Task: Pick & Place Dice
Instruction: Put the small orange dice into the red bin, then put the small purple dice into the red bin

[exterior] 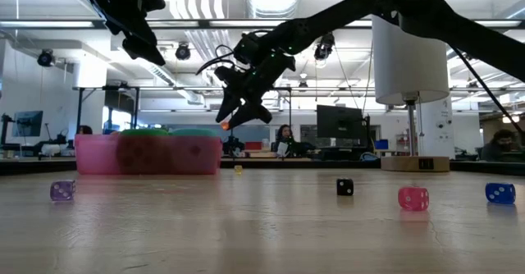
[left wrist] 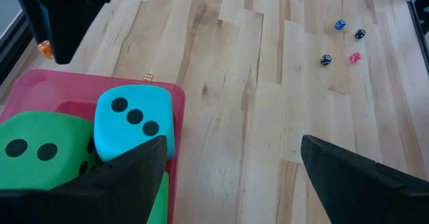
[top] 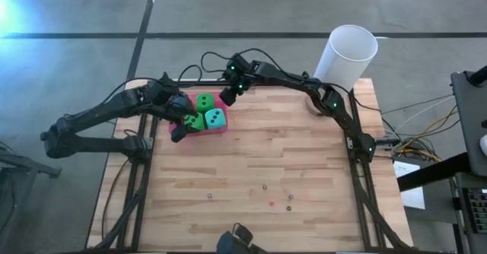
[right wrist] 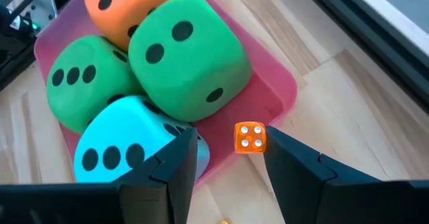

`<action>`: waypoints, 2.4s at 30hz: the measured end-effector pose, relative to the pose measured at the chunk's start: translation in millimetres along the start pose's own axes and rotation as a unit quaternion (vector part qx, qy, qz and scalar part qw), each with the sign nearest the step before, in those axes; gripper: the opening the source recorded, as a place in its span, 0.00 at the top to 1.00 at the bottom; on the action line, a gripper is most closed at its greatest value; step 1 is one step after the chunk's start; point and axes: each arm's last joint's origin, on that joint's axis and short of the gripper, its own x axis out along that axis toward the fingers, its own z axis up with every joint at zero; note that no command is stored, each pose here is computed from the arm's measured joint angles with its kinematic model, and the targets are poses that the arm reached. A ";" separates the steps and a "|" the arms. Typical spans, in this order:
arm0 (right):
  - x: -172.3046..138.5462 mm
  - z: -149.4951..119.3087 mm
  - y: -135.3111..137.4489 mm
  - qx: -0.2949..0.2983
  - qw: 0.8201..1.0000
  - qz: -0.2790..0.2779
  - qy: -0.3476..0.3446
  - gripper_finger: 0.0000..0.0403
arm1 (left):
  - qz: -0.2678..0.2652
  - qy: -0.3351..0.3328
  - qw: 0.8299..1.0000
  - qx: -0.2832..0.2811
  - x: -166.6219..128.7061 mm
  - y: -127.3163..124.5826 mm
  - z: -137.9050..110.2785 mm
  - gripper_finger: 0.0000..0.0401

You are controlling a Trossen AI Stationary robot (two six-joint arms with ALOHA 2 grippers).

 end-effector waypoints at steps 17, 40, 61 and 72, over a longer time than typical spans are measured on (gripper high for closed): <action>17.3 -3.8 -5.5 -0.013 1.000 0.002 -0.019 0.57 | 0.000 -0.003 1.000 -0.003 0.0 0.1 0.7 0.14; -63.6 7.7 54.2 -0.098 0.994 -0.050 0.016 0.66 | 0.000 0.001 1.000 -0.004 0.4 0.1 -0.4 0.14; -147.4 -38.0 143.8 -0.126 0.986 -0.093 0.058 0.67 | -0.019 0.063 0.997 0.044 1.0 -5.8 -12.4 0.14; -198.0 -68.6 200.3 -0.123 0.988 -0.089 0.014 0.65 | -0.071 0.063 0.986 0.140 5.5 -19.5 -13.3 0.14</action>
